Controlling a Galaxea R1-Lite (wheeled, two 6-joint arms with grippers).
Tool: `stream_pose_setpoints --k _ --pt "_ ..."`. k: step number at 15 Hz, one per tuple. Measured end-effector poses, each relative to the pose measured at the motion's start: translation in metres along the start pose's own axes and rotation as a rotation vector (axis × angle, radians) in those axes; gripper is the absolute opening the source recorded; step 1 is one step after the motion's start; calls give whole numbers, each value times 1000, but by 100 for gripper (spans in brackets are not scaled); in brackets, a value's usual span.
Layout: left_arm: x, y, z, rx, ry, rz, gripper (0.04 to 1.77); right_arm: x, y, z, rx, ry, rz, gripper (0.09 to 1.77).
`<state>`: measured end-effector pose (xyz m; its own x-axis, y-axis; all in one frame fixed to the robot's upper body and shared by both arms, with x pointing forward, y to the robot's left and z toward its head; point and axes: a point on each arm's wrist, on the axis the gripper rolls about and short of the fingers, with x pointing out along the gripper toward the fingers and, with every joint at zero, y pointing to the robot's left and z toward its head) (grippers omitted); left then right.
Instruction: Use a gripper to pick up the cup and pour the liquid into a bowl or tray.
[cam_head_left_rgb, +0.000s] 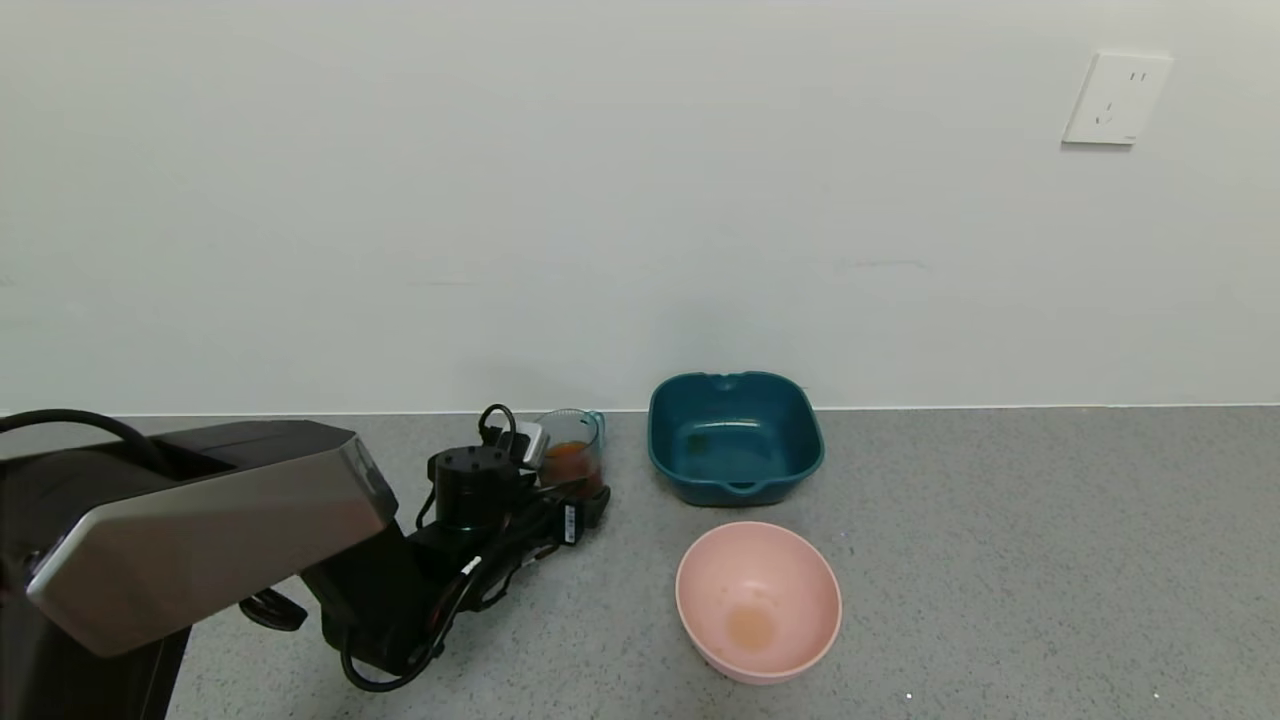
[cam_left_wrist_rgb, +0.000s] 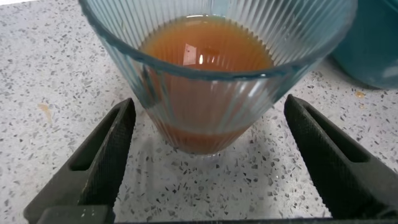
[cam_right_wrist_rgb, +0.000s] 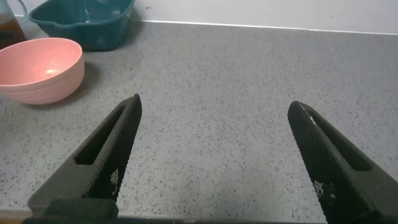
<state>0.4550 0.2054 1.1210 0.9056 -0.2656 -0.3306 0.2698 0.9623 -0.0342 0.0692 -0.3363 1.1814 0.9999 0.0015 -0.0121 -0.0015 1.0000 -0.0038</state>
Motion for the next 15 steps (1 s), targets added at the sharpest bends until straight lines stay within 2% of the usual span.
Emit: stream_pose_setpoints --k 4,7,15 --pt "3 0 -2 -1 1 0 172 0 0 0 0 0 0 171" --pt "5 0 0 -3 -55 14 172 0 0 0 0 0 0 171" --pt "11 0 -4 -10 -58 10 172 0 0 0 0 0 0 171"
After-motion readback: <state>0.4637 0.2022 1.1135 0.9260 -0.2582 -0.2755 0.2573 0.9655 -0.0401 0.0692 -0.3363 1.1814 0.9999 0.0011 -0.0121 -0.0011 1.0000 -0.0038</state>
